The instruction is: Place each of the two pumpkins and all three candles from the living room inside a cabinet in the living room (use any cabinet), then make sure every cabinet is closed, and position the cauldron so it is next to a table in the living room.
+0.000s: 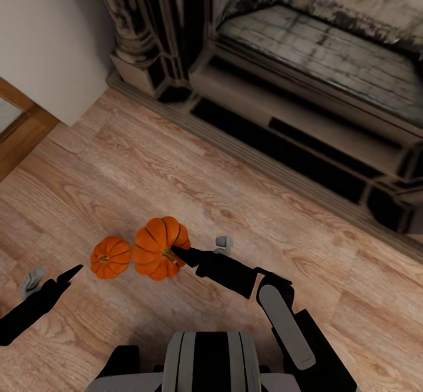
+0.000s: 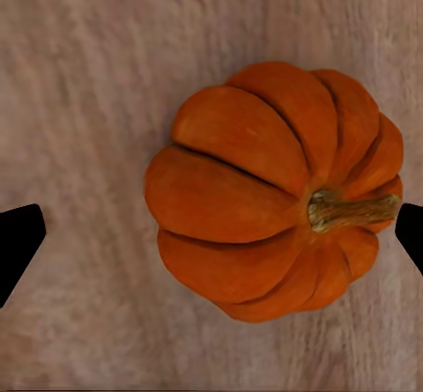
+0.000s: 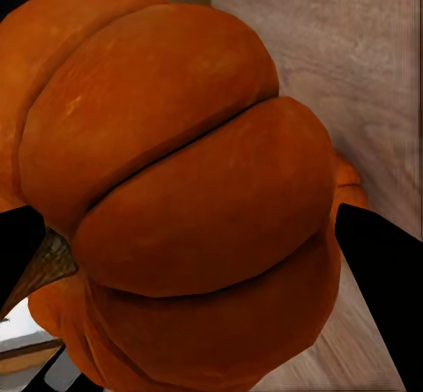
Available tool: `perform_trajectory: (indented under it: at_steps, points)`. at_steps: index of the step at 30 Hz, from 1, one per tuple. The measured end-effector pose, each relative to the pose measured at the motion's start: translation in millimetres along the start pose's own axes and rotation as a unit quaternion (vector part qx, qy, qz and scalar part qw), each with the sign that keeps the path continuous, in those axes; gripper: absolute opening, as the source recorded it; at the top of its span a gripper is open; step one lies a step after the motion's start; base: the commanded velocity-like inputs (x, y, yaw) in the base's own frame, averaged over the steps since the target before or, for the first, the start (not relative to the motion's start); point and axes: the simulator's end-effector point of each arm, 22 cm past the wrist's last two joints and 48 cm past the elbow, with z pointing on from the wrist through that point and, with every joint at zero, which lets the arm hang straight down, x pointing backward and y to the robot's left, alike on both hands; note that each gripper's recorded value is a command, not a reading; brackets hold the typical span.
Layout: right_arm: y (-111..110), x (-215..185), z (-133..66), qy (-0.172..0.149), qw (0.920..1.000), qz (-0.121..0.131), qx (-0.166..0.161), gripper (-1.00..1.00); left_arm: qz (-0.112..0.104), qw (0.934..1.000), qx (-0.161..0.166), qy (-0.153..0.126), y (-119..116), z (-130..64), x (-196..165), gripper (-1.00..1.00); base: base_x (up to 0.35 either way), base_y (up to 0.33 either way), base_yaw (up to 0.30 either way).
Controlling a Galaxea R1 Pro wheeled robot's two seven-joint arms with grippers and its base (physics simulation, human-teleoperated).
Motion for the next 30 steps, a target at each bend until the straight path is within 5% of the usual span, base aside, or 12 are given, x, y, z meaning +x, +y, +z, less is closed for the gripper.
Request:
perform_trajectory:
  at_steps: [13,15,30]
  points:
    - [-9.7,1.1,-5.7,0.004,1.0,0.001,-0.005,-1.0,-0.002,0.9999,-0.008,0.006,9.3,4.4,7.2,1.0,0.0,0.0,0.0]
    - [12.1,-0.2,-8.9,0.004,0.9984,0.008,-0.056,-1.0,-0.002,1.0,-0.008,0.006,9.1,4.4,6.9,1.0,0.0,0.0,0.0]
    - [11.9,0.2,-9.8,0.004,0.9981,-0.001,-0.062,-1.0,-0.002,1.0,-0.002,0.006,7.2,5.3,7.8,1.0,0.0,0.0,0.0]
